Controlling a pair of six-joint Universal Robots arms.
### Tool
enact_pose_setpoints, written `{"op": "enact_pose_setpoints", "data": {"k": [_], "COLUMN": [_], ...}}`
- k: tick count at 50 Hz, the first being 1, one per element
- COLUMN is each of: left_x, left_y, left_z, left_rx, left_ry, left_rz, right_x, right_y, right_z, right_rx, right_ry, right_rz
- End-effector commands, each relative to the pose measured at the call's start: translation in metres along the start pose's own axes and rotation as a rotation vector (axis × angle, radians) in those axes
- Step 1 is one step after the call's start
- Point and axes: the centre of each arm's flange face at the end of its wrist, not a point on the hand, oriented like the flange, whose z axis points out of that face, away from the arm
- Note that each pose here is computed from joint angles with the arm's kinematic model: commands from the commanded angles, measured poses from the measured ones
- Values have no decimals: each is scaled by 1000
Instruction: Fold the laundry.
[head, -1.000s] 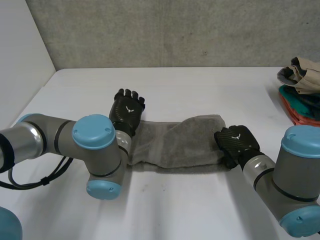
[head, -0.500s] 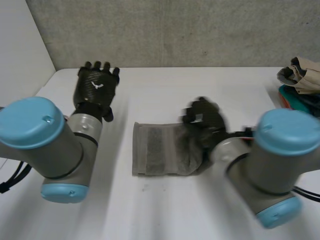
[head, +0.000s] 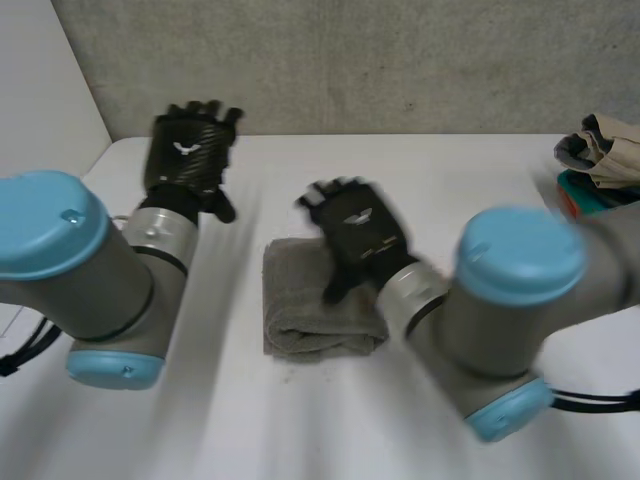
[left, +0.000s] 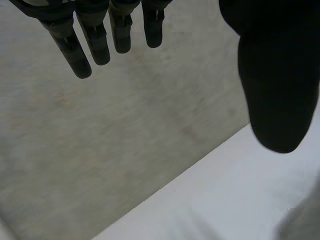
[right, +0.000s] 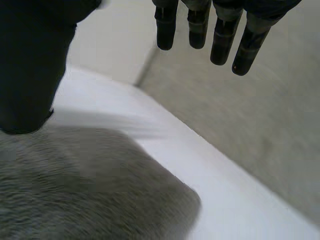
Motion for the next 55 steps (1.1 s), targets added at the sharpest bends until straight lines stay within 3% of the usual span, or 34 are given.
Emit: {"op": "enact_pose_setpoints", "data": {"k": [1, 7, 14, 19, 23, 28, 32, 38, 45, 55], "left_x": [51, 68, 67, 64, 65, 59, 59, 53, 49, 46], "left_y": [12, 60, 93, 91, 82, 34, -2, -33, -42, -36], "left_z": [-24, -32, -41, -39, -36, -24, -21, -17, -21, -17], "left_rx": [-127, -326, -481, -470, -435, -292, -167, -42, -52, -93], "left_ry": [173, 214, 188, 187, 200, 203, 294, 479, 713, 696], "left_rz": [-111, -60, 89, 199, 228, 184, 144, 73, -73, -100], "right_x": [44, 44, 37, 37, 44, 47, 39, -4, -46, -48], "right_y": [21, 54, 80, 72, 44, 15, 9, 32, 74, 91], "right_z": [8, 28, 36, 36, 32, 18, -1, -31, -37, -7], "right_rx": [-209, -336, -395, -382, -319, -232, -155, -60, -42, -27], "right_ry": [63, 51, 22, 23, 54, 94, 106, 42, -49, -37], "right_rz": [275, 250, 119, 21, -32, -67, -95, -169, -295, -336]}}
